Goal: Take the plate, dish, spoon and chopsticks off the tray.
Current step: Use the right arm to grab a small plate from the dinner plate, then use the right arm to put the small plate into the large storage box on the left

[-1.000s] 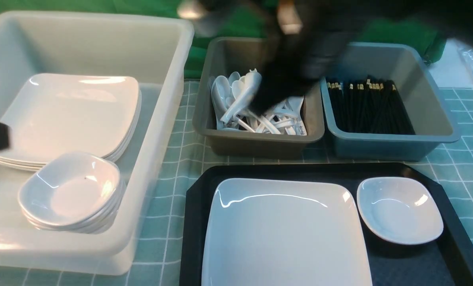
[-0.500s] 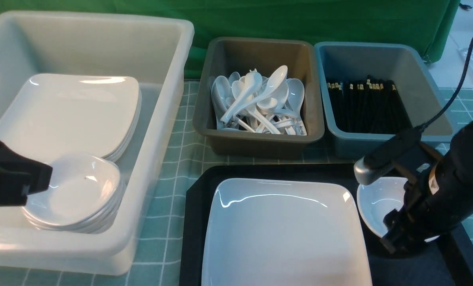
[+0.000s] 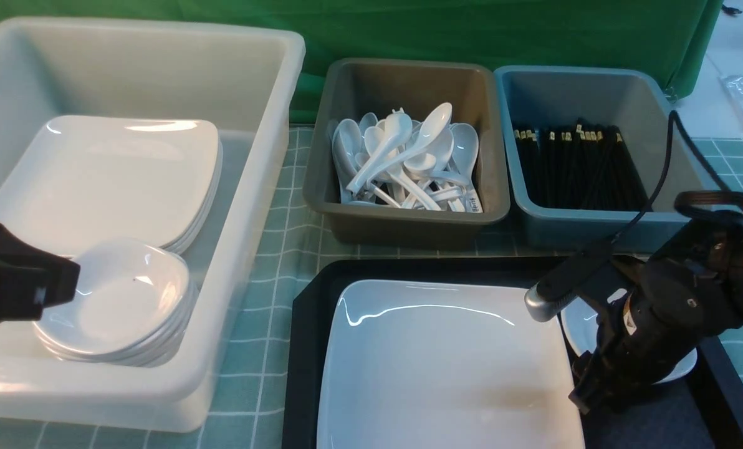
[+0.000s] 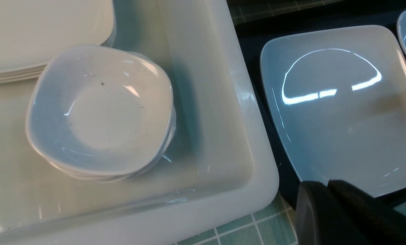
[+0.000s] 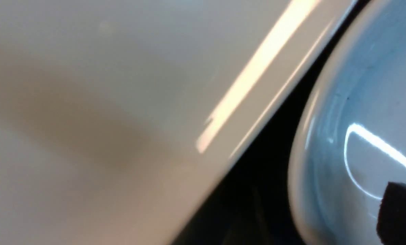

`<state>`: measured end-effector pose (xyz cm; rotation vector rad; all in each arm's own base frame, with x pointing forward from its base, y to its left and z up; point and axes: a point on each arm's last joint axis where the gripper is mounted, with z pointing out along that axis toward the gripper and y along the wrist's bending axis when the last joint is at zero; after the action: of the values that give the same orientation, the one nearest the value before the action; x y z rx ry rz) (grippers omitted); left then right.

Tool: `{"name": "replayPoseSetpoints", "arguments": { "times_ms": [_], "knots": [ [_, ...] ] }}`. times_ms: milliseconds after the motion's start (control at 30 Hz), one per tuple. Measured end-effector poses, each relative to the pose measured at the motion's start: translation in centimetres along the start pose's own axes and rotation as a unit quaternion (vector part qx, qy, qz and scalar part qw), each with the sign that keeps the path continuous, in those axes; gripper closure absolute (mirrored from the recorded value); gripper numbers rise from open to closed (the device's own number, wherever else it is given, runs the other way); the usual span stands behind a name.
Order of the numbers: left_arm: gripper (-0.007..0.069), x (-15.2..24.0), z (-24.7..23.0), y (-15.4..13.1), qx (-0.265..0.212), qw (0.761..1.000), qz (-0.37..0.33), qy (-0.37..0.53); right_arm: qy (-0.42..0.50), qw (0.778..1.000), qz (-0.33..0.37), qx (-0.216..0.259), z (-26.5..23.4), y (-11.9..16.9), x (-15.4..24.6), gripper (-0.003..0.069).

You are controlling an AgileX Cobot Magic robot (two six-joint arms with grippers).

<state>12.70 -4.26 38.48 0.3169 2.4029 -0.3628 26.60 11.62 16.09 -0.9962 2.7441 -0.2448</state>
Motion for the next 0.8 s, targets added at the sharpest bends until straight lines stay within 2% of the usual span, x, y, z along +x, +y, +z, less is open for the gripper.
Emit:
{"name": "replayPoseSetpoints", "arguments": {
  "times_ms": [167, 300, 333, 367, 533, 633, 733, 800],
  "knots": [
    [0.0613, 0.0, 0.0, 0.0, 0.000, 1.000, 0.000, 0.001, -0.022, 1.000, -0.009, 0.008, -0.2, -0.1, -0.5, 0.0450],
    [0.0613, 0.0, 0.0, 0.0, 0.000, 1.000, 0.000, 0.001, -0.040, 0.999, 0.001, 0.017, -2.1, -0.6, -0.3, 0.0539],
    [0.0613, 0.0, 0.0, 0.0, 0.000, 1.000, 0.000, 0.001, -0.040, 0.999, 0.002, 0.017, -2.1, -0.5, -0.3, 0.0539],
    [0.0613, 0.0, 0.0, 0.0, 0.000, 1.000, 0.000, 0.001, -0.054, 0.998, 0.011, 0.021, -3.3, -0.8, -0.1, 0.0577],
    [0.0613, 0.0, 0.0, 0.1, -0.004, 1.000, -0.019, -0.001, -0.116, 0.991, 0.069, 0.006, -7.9, -1.0, 0.9, 0.0595],
    [0.0613, -0.1, 0.0, 0.3, -0.015, 0.999, -0.042, -0.004, -0.194, 0.976, 0.098, -0.006, -12.2, -1.6, 0.0, 0.0595],
    [0.0613, 0.0, 0.0, 0.7, -0.040, 0.997, -0.067, -0.005, -0.253, 0.960, 0.104, -0.053, -15.5, -1.6, -1.4, 0.0595],
    [0.0613, 0.1, -0.2, 1.5, -0.081, 0.992, -0.092, -0.001, -0.297, 0.945, 0.082, -0.112, -17.8, -0.7, -2.8, 0.0595]
  ]
}}
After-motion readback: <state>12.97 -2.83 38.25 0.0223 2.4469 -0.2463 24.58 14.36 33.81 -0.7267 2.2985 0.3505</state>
